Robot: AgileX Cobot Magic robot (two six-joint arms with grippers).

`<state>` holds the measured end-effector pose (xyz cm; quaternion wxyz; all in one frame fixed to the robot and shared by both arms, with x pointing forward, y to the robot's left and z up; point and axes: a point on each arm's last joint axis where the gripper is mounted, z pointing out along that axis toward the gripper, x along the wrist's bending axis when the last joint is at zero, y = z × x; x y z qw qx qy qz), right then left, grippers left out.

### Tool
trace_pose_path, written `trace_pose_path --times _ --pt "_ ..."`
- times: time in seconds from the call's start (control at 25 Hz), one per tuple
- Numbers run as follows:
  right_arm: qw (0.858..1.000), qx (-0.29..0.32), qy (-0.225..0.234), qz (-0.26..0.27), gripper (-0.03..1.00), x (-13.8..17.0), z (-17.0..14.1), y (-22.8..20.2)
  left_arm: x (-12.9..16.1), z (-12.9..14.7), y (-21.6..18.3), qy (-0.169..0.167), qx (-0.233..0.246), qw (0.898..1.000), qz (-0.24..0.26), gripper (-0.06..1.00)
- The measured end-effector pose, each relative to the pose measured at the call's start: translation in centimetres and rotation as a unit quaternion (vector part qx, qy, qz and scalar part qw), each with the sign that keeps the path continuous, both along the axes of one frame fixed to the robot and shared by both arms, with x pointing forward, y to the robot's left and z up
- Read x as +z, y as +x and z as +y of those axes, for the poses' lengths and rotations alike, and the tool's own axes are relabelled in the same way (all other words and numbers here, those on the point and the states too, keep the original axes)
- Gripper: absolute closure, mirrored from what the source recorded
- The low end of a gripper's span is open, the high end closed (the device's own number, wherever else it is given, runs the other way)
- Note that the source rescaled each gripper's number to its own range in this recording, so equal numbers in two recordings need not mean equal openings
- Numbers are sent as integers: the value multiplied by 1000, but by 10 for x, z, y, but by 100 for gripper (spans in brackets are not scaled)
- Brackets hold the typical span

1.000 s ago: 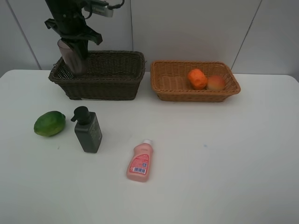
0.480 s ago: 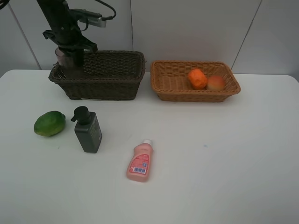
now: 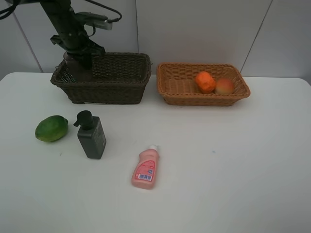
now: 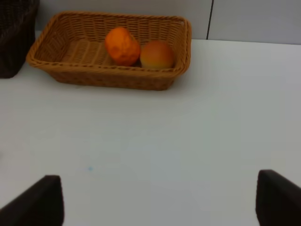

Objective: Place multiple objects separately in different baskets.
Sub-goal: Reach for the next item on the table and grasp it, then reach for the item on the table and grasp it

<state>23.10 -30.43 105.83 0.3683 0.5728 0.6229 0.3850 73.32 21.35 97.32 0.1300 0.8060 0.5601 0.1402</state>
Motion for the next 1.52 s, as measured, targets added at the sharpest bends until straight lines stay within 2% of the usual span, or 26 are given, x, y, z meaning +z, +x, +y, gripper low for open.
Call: trace_pose_path --times 0.08,0.16,0.24,0.32,0.4,0.52,0.92,1.12,1.28,1.52 --pt "1000 0 0 0 30 0 0 0 0 0 0 0 -2 1000 -2 84" --pt "1000 0 0 0 30 0 0 0 0 0 1 3 -9 1000 -6 65" --pt "1000 0 0 0 30 0 0 0 1 0 2 4 -14 1000 -12 39" --pt "1000 0 0 0 30 0 0 0 1 -1 3 3 -14 1000 -17 20" --pt "1000 0 0 0 30 0 0 0 1 -1 3 2 -14 1000 -17 10" --pt "1000 0 0 0 30 0 0 0 1 -1 3 2 -12 1000 -17 7" --pt "1000 0 0 0 30 0 0 0 4 0 -1 1 -10 1000 -5 7" --pt "1000 0 0 0 30 0 0 0 36 -2 -9 -9 -11 1000 -26 7" --pt "1000 0 0 0 30 0 0 0 64 -12 -25 -9 -24 999 -23 7" --pt "1000 0 0 0 30 0 0 0 80 -36 -43 -9 -43 999 -2 7"
